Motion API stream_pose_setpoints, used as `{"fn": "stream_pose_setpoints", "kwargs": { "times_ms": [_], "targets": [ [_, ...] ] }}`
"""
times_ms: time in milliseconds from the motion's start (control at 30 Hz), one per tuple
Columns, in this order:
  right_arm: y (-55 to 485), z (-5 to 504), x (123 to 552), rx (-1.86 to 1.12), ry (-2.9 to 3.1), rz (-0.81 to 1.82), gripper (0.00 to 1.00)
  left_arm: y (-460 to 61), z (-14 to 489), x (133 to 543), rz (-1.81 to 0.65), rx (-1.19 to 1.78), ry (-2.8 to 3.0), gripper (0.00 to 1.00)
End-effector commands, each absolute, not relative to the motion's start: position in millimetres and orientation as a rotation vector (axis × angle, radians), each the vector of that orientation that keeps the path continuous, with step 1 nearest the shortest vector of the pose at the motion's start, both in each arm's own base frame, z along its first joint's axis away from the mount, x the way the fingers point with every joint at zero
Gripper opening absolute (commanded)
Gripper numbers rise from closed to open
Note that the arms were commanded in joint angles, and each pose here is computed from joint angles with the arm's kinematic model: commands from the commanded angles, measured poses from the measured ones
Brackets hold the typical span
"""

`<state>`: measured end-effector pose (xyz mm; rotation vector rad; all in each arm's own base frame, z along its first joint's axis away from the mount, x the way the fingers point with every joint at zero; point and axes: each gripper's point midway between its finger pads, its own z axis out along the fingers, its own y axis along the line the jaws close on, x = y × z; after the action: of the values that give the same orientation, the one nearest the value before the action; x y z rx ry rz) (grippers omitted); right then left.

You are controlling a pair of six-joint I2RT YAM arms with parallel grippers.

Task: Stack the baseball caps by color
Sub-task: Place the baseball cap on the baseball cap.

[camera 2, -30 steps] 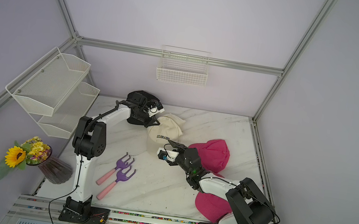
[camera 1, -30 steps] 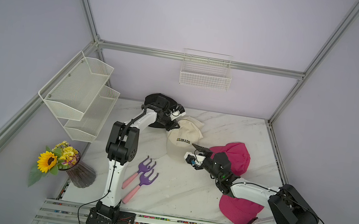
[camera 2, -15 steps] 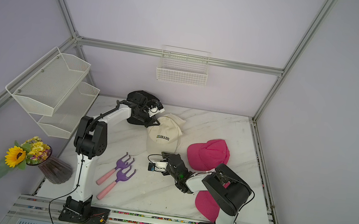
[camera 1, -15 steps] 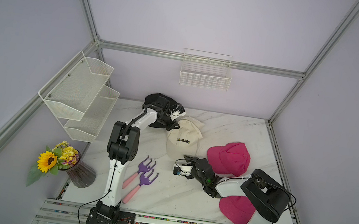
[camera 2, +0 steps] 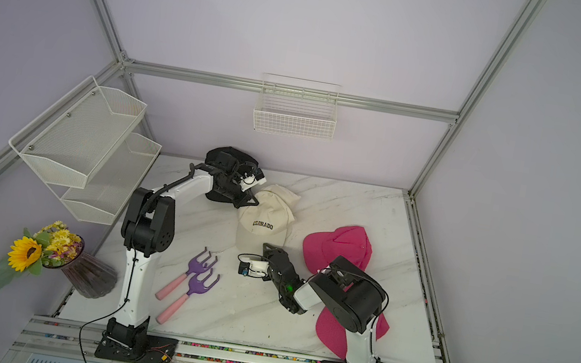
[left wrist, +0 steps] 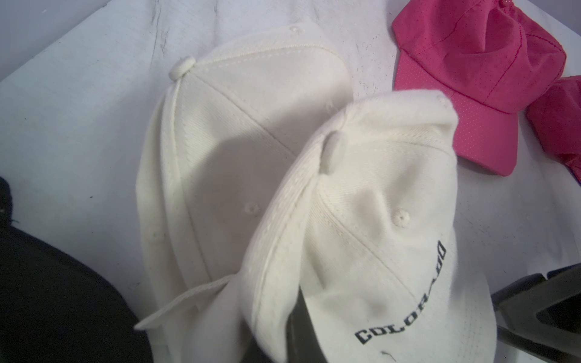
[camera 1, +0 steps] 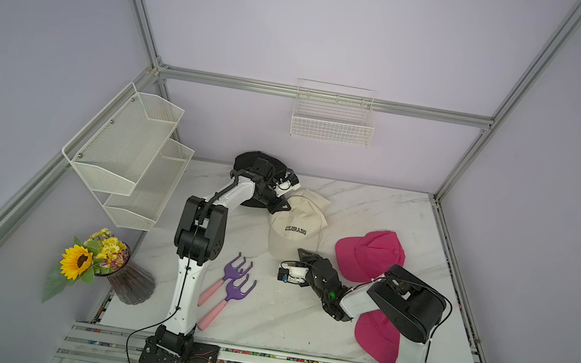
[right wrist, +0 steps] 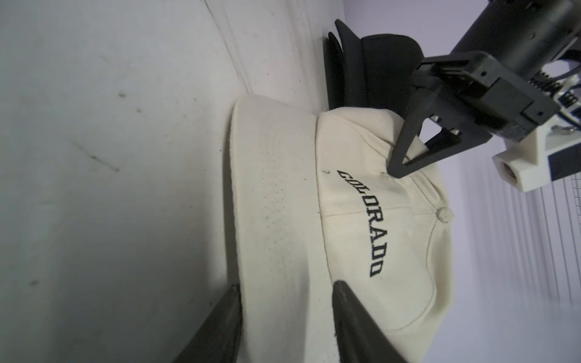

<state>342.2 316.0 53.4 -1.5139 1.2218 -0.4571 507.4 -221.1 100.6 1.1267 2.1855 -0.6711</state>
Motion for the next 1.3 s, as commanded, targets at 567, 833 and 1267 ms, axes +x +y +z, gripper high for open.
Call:
{"fn": "stream_pose_setpoints", "kwargs": {
  "times_ms": [567,833,1267],
  "targets": [
    [325.9,140.7,337.8,-1.340,1.100,-0.392,0.00,-228.9,182.7,496.4,-0.742,1.119,2.017,0.07],
    [297.2,157.6,357.1,-1.420,1.019,-0.419,0.00,-235.7,230.0,504.0,-0.722,1.092,1.851,0.10],
    [291.7,122.0,390.8,-1.614,0.983,-0.390,0.00,-242.5,194.1,524.8,-0.782,1.087,1.918,0.14]
  ]
}}
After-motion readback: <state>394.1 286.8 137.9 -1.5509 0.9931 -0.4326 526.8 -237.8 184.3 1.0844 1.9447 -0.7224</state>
